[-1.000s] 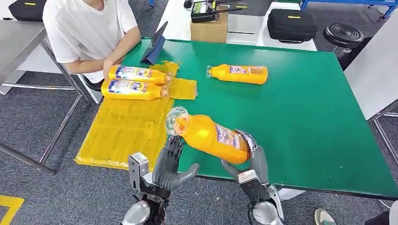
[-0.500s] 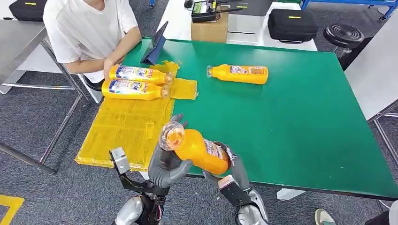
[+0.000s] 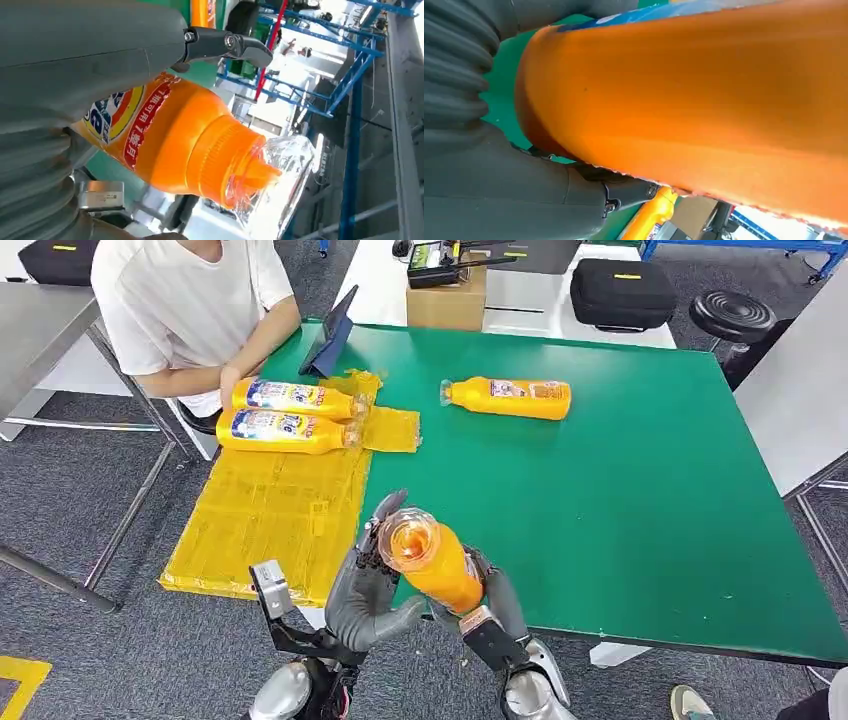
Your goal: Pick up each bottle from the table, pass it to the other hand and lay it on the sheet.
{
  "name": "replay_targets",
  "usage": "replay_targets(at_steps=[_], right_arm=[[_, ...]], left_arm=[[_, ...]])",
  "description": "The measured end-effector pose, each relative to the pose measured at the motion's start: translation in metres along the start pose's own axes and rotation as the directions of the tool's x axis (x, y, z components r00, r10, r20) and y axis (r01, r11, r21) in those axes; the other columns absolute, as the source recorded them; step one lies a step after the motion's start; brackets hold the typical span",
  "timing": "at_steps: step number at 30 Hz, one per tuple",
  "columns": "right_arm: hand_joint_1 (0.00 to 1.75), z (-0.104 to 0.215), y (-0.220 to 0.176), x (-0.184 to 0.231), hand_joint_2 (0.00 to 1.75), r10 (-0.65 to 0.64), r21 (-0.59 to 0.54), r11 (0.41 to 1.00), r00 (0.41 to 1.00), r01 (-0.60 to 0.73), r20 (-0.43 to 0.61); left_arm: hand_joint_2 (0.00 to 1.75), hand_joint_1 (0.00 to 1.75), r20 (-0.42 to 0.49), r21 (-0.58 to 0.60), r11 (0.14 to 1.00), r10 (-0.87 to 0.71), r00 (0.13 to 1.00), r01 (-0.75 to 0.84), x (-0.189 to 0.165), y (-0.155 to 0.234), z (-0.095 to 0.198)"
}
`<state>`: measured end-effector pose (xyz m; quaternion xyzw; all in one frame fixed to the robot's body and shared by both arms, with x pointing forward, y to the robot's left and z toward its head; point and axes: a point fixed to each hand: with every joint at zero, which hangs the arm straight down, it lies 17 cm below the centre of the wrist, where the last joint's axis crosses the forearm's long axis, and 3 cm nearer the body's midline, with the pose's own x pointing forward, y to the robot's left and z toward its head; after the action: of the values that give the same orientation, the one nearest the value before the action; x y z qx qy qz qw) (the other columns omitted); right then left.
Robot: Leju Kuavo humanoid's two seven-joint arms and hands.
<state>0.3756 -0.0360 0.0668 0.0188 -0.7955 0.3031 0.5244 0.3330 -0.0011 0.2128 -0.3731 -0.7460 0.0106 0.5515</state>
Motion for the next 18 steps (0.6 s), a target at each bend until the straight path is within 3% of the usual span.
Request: replay_targets(at_steps=[4, 10, 18], right_arm=[[1.75, 0.000, 0.003, 0.000, 1.75, 0.009, 0.010, 1.000, 1.000, -0.009, -0.007], [1.75, -0.005, 0.004, 0.013, 1.75, 0.015, 0.008, 1.000, 1.000, -0.015, 0.011], [1.75, -0.009, 0.006, 0.024, 1.75, 0.050, 0.011, 0.999, 0.998, -0.051, 0.034]], left_arm=[[1.75, 0.00, -0.011, 0.055, 0.972, -0.229, 0.973, 0.229, -0.012, 0.012, -0.001], [1.75, 0.00, -0.028, 0.161, 0.831, -0.536, 0.844, 0.533, -0.025, 0.042, 0.002], [1.75, 0.00, -0.059, 0.125, 0.816, -0.562, 0.825, 0.564, -0.043, 0.038, 0.004]])
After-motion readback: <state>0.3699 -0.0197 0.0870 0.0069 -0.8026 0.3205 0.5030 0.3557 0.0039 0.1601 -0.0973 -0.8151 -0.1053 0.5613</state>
